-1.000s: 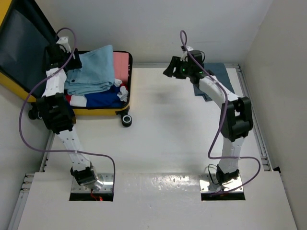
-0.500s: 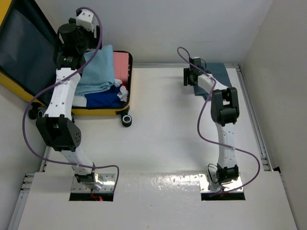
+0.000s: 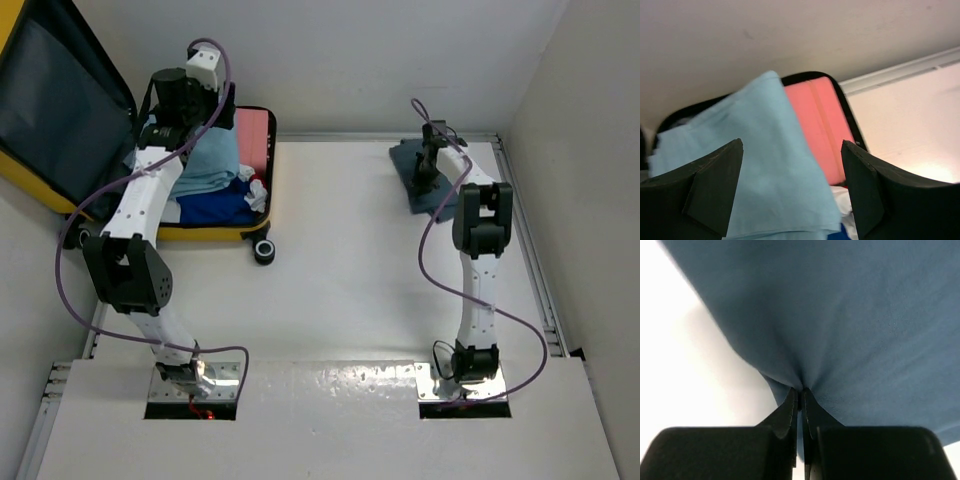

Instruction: Pack the luggage

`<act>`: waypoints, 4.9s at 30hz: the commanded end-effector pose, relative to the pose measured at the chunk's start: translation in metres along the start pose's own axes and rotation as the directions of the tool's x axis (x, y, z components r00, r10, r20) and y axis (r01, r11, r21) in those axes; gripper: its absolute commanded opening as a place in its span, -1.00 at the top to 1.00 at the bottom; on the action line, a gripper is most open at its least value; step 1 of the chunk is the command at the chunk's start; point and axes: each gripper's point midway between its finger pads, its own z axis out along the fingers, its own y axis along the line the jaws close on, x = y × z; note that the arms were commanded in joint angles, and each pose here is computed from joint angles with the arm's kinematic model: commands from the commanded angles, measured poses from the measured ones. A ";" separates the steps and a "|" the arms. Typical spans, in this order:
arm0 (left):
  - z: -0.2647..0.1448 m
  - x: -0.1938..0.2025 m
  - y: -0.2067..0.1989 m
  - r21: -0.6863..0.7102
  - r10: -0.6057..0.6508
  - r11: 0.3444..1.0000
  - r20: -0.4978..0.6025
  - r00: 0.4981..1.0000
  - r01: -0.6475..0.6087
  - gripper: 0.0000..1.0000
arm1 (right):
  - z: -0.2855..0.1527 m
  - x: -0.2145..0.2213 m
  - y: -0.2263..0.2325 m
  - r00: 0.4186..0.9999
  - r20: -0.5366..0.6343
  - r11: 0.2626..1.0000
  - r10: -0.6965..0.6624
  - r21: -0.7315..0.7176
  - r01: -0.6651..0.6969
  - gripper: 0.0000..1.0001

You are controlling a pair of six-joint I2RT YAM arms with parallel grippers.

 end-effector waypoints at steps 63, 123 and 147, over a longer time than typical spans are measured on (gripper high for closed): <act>0.046 0.057 -0.272 0.507 -0.146 0.832 -0.189 0.971 0.224 1.00 | -0.202 0.000 0.112 0.991 0.122 0.657 0.057 -0.752 0.055 1.00; -0.171 -0.115 0.298 -0.846 0.320 0.317 -0.329 0.888 -0.428 -0.67 | -0.240 0.016 0.237 0.956 0.278 0.458 -0.089 -0.842 0.287 -0.04; -0.083 -0.124 0.192 -0.616 0.429 0.709 -0.008 0.903 -0.343 0.90 | -0.235 0.030 0.228 0.952 0.280 0.485 -0.122 -0.820 0.303 -0.04</act>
